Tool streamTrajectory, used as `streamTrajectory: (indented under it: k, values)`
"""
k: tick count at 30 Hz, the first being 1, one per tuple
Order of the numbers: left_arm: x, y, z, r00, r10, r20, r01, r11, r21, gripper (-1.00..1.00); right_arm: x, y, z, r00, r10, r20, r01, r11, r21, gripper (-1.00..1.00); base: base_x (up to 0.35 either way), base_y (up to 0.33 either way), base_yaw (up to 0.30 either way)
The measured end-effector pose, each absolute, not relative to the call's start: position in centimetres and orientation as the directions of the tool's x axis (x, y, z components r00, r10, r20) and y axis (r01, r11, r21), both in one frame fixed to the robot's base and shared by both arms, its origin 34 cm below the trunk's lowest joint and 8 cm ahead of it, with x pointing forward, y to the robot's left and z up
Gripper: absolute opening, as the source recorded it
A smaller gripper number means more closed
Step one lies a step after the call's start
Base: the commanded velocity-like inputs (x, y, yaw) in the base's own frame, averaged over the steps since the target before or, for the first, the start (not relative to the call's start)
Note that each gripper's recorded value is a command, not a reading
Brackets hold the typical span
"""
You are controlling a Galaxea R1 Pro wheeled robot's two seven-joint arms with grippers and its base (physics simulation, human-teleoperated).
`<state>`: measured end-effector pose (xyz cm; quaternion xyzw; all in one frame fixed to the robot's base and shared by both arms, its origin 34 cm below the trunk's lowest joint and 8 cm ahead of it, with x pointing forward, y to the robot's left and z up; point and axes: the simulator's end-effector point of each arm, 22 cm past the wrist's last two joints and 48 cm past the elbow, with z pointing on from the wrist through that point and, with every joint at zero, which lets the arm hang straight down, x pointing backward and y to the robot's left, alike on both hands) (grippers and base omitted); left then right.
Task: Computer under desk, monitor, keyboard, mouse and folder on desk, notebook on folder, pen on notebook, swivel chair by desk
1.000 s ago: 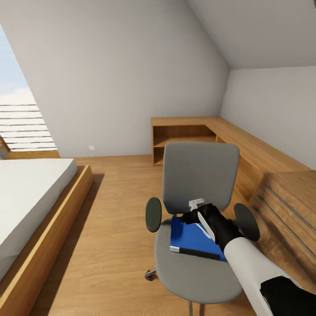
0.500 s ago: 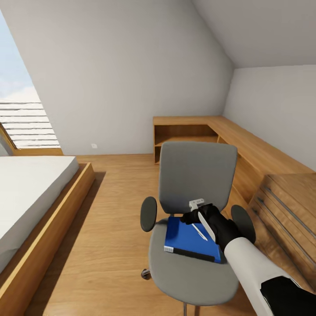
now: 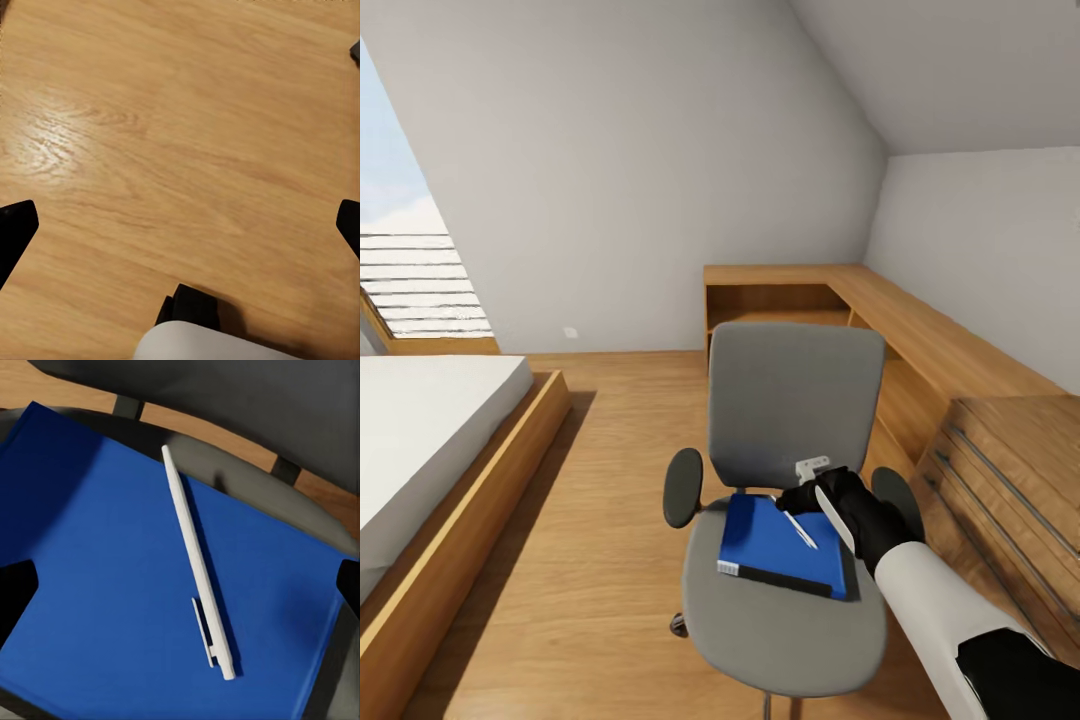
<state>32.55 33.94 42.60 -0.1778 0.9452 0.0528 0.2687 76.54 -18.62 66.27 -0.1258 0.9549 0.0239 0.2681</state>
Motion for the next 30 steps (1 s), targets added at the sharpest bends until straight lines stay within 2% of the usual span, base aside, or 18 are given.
streamTrajectory:
  k: [10,30]
  values:
    - [32.6,34.2,42.6,-0.790,-0.309,-0.529,-0.368,0.930,0.007,1.00,76.4,-18.5,66.2,-0.823,-0.240,-0.515,-0.263,0.964,-0.029,1.00,0.000,-0.124,0.000]
    - [32.7,34.5,40.7,-0.786,-0.309,-0.536,-0.371,0.929,0.008,1.00,74.9,-17.1,63.7,-0.808,-0.323,-0.493,-0.381,0.925,0.017,1.00,0.000,-0.007,0.000]
